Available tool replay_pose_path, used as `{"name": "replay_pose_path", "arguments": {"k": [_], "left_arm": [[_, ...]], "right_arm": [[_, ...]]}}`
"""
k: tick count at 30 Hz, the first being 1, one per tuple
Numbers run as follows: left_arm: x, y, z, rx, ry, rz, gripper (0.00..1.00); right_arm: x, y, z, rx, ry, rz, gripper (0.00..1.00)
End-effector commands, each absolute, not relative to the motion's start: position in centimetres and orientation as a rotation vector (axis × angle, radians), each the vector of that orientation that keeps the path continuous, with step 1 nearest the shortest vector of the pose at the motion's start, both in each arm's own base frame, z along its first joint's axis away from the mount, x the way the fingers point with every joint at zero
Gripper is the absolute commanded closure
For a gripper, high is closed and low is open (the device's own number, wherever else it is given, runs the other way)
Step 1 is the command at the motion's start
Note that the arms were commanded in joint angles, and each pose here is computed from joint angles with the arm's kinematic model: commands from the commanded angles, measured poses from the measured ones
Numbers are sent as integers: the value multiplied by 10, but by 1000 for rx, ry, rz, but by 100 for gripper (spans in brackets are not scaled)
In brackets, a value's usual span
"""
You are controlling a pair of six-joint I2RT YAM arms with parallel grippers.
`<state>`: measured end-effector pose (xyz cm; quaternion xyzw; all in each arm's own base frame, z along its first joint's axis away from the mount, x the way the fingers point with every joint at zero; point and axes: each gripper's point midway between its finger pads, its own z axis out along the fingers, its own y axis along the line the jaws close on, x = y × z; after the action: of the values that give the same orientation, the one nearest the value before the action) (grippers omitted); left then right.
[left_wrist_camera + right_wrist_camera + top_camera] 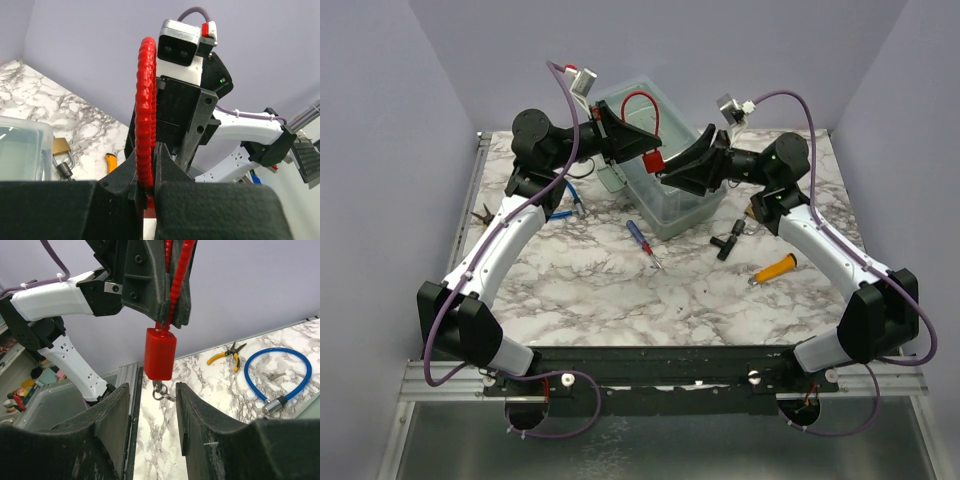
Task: Lock with the key
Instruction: Lock the lock.
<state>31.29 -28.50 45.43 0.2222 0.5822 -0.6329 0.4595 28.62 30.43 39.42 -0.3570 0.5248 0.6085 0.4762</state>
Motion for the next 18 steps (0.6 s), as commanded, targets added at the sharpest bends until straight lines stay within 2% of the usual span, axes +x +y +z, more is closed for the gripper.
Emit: {"name": "replay_pose_path", "arguments": {"k": [1,9,18], "left_arm": [[308,-278,480,517,1334,-1518,100],[310,-280,479,506,1331,-1513,100],[314,-279,479,477,1325,-1493,100]], "right_arm": [[291,310,402,-879,1260,1457,55],[295,320,401,-904,1268,1432,64],[296,327,397,-914,1281,1405,85]]}}
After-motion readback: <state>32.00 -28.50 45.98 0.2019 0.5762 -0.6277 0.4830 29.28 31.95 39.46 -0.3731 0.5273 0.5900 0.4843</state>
